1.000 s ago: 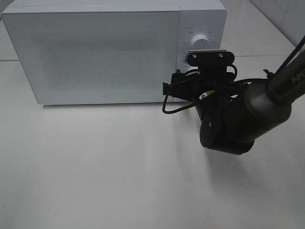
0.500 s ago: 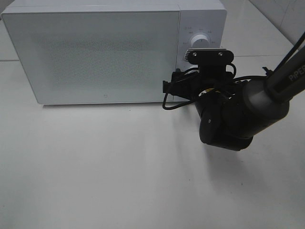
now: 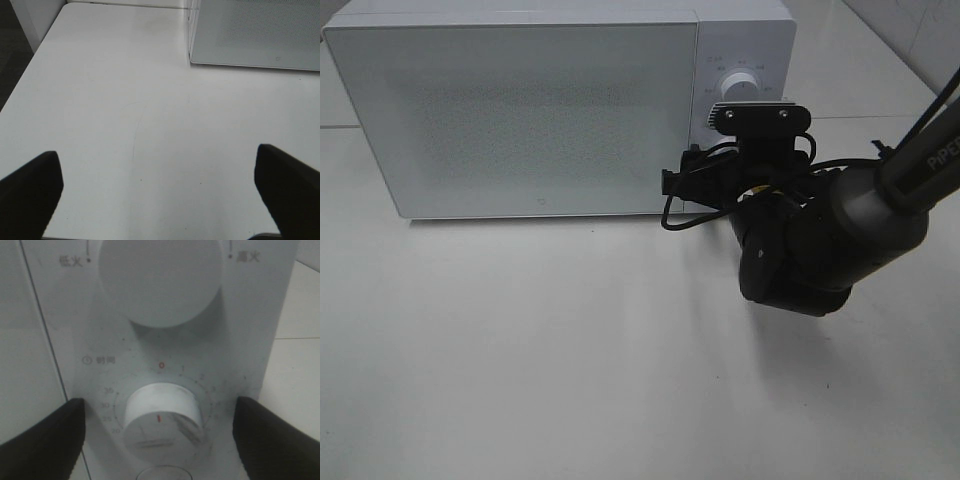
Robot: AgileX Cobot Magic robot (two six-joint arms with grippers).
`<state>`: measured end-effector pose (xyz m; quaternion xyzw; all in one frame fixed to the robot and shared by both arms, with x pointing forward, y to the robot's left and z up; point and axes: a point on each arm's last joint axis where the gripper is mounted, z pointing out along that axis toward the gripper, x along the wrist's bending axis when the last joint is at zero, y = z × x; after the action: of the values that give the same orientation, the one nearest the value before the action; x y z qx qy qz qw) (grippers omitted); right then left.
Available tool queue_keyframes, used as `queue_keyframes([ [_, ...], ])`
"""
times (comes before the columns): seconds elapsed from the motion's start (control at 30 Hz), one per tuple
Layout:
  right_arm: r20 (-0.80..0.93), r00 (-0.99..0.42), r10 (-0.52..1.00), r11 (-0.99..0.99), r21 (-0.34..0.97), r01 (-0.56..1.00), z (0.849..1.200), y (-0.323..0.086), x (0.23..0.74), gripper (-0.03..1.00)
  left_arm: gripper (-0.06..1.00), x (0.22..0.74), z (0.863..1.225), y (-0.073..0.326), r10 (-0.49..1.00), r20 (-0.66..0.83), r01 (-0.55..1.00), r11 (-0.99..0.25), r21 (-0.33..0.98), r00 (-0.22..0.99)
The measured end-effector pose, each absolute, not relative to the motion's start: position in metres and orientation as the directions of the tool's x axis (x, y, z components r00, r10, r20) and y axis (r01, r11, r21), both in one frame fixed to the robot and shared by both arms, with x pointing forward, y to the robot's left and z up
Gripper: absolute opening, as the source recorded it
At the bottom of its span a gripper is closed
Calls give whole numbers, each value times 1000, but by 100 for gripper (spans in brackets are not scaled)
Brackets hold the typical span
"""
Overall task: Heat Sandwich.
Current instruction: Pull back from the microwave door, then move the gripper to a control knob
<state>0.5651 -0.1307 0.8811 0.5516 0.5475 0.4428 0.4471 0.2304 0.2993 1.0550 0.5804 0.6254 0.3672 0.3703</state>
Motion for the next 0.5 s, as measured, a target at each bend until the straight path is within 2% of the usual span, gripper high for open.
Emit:
queue_keyframes([
  [0.5, 9, 23, 1000, -14, 980, 198, 888, -133, 562, 74, 97, 230, 1055, 299, 998, -37, 454, 56, 889, -52],
])
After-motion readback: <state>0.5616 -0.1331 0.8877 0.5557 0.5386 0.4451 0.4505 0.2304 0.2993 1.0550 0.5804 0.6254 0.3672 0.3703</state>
